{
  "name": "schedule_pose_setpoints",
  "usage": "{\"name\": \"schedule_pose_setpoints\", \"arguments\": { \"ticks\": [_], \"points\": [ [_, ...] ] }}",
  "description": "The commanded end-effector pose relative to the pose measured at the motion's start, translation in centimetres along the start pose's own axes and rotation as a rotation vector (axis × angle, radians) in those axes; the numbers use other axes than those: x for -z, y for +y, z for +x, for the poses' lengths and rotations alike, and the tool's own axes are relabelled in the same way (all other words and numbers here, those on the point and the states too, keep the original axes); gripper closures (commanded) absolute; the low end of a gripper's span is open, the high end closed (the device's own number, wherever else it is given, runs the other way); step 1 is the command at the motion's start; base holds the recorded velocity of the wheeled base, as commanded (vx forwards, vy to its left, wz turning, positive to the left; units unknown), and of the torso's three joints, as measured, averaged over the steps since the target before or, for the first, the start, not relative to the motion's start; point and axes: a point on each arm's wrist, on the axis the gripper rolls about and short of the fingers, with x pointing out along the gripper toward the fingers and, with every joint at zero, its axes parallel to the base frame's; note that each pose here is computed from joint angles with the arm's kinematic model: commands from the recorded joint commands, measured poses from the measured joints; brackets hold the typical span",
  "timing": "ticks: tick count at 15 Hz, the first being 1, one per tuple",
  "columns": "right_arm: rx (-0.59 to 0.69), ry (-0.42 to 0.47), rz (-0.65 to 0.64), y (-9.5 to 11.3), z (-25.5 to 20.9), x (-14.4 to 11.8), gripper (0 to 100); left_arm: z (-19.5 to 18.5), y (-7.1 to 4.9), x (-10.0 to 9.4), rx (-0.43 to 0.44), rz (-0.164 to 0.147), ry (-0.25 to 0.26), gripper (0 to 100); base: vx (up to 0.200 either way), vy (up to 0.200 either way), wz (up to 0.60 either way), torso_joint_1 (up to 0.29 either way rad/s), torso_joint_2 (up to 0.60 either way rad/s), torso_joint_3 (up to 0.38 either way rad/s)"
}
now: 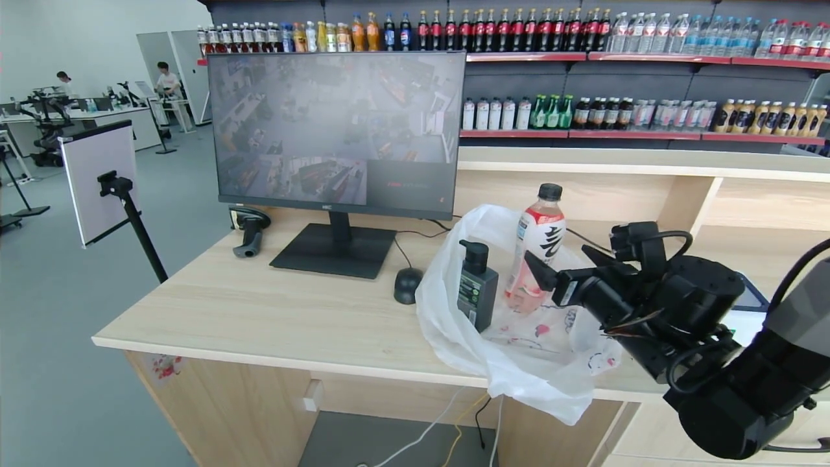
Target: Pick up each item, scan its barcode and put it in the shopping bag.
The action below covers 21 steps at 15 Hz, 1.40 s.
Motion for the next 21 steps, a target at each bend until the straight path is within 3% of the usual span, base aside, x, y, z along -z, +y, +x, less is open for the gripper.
{"name": "schedule_pose_setpoints", "arguments": {
  "ticks": [1, 5, 8, 10, 12, 14, 17, 20, 21],
  "points": [
    [0.022, -0.092, 0.008, -1.0, -2.8, -3.8, 0, 0.0, 0.0, 0.0, 0.000, 0.000, -0.001, 0, 0.000, 0.000, 0.00, 0.000, 0.00, 0.000],
    [0.038, -0.114, 0.009, -1.9, -8.9, -6.0, 0, 0.0, 0.0, 0.0, 0.000, 0.000, -0.001, 0, 0.000, 0.000, 0.00, 0.000, 0.00, 0.000],
    [0.144, -0.227, 0.063, -4.8, -15.6, -8.2, 0, 0.0, 0.0, 0.0, 0.000, 0.000, -0.001, 0, 0.000, 0.000, 0.00, 0.000, 0.00, 0.000],
    [0.141, -0.258, 0.057, -5.1, -18.6, -8.2, 0, 0.0, 0.0, 0.0, 0.000, 0.000, 0.001, 0, 0.000, 0.000, 0.00, 0.000, 0.00, 0.000],
    [0.144, -0.199, 0.052, -4.9, -20.4, -8.1, 0, 0.0, 0.0, 0.0, 0.000, 0.000, -0.001, 0, 0.000, 0.000, 0.00, 0.000, 0.00, 0.000],
    [0.151, -0.044, 0.037, -4.5, -23.3, -6.7, 0, 0.0, 0.0, 0.0, 0.000, -0.002, -0.001, 0, 0.000, 0.000, 0.00, 0.000, 0.00, 0.000],
    [-0.009, 0.095, -0.087, -3.6, -28.7, -4.0, 0, 0.0, 0.0, 0.0, 0.000, 0.000, -0.001, 0, 0.000, 0.000, 0.00, 0.000, 0.00, 0.000],
    [-0.019, 0.111, -0.173, -3.9, -33.5, -0.2, 0, 0.0, 0.0, 0.0, 0.000, 0.000, -0.001, 0, 0.000, 0.000, 0.00, 0.000, 0.00, 0.000],
    [-0.004, 0.127, -0.174, -3.9, -33.4, -0.2, 0, 0.0, 0.0, 0.0, 0.000, 0.000, -0.001, 0, 0.000, 0.000, 0.00, 0.000, 0.00, 0.000]
  ]
}}
